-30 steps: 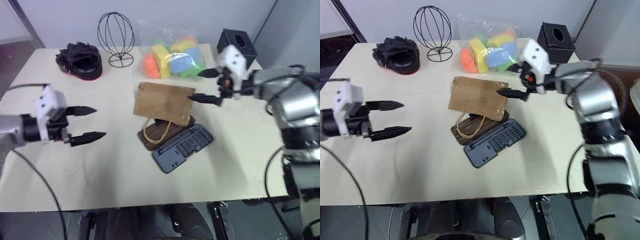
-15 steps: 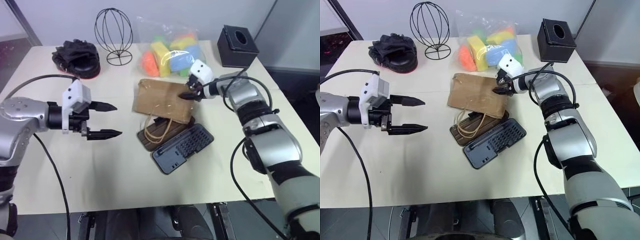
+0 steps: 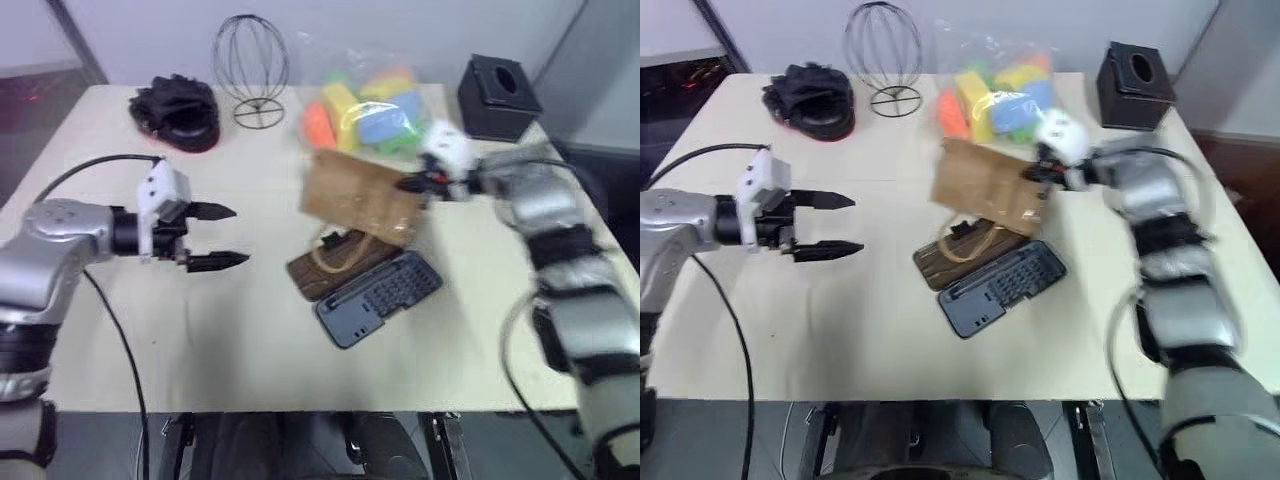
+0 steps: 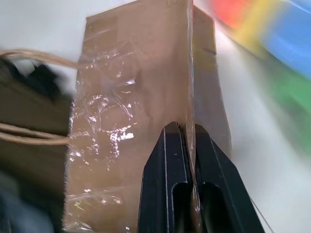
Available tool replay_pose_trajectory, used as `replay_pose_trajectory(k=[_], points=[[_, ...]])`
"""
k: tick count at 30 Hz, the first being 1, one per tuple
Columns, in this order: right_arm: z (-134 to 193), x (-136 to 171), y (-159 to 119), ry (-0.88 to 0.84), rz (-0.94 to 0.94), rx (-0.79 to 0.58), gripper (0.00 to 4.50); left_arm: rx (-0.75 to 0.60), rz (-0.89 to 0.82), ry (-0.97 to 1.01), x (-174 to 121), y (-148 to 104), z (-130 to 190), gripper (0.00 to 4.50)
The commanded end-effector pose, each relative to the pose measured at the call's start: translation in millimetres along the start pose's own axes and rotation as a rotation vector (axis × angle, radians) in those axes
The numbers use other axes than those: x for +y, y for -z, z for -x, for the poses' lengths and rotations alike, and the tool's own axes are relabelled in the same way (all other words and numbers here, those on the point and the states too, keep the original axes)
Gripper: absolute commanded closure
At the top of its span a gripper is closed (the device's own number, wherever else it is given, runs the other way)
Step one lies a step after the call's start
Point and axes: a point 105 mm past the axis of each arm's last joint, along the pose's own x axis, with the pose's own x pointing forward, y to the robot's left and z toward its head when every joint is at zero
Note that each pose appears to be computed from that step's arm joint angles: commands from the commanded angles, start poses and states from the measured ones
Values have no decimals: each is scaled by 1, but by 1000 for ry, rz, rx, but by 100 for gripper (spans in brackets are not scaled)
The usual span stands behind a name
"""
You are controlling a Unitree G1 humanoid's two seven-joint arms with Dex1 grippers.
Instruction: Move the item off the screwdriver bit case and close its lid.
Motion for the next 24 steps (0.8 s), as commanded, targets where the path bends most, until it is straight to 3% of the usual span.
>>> replay_pose_trajectory(k=[1,5,9,12,18,19,24], points=[[49,3,-1,102,-41,-5,445,-16,-64,37,3,-10,-18,0],[92,25,38,201,-195,97,445,-9,-73,143,-5,-7,-49,0],[100,47,61,250,-281,149,445,-4,-74,210,-8,-5,-72,0],[102,52,64,299,-305,158,365,51,-80,198,-1,5,-89,0],[121,42,48,386,-278,127,46,110,-71,172,10,20,-110,0],[125,41,45,390,-272,119,9,119,-69,170,11,22,-112,0],[148,37,16,386,-294,9,9,167,-48,187,8,39,-121,0]])
